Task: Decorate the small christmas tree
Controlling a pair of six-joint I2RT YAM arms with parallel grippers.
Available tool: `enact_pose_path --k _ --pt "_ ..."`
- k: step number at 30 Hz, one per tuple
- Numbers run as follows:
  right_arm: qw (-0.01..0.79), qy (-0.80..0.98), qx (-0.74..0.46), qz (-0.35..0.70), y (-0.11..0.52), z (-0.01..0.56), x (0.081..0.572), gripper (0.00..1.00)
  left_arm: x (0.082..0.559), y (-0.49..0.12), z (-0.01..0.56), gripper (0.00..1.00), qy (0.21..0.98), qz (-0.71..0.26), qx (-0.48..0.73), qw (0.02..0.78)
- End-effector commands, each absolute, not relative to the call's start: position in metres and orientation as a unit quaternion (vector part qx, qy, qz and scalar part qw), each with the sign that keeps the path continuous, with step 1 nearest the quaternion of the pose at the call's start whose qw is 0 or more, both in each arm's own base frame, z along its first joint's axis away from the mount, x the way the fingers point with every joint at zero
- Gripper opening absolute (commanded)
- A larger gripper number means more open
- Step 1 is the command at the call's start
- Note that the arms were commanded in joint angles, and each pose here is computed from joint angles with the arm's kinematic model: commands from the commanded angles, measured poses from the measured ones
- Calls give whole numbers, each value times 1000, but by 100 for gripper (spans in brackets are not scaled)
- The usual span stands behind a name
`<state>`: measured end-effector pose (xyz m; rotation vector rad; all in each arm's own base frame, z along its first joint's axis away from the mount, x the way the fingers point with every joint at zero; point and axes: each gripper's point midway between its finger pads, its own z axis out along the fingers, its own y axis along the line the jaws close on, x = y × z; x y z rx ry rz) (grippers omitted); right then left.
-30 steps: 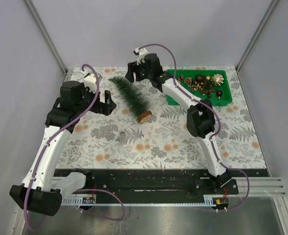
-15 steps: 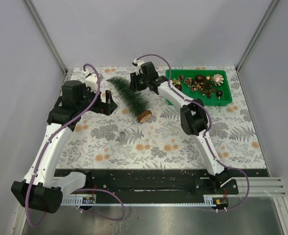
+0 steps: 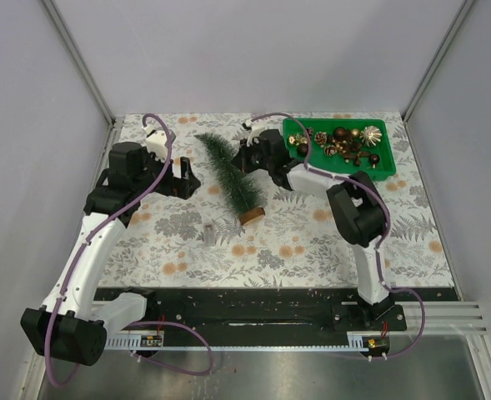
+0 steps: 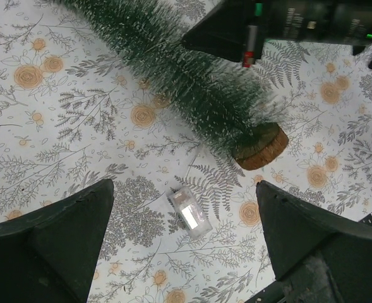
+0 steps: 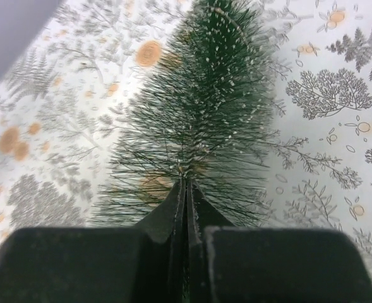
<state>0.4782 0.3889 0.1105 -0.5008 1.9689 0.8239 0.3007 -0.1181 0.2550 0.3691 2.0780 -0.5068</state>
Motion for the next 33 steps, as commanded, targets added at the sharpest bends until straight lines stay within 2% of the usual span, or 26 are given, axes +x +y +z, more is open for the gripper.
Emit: enact_pose_path --k 1,12,20,28,33 --pt "597 674 -201 387 387 243 447 0 304 -120 269 99 828 -214 144 497" --pt "669 581 -202 417 367 263 357 0 300 -124 267 99 824 -232 140 498" --pt "713 544 -144 419 337 270 325 0 295 -120 269 99 821 -218 152 506" --pt "715 564 -123 393 319 267 316 0 281 -138 286 99 807 -277 162 496" --pt "702 585 -117 389 306 252 303 2 280 -139 289 99 804 -278 168 498"
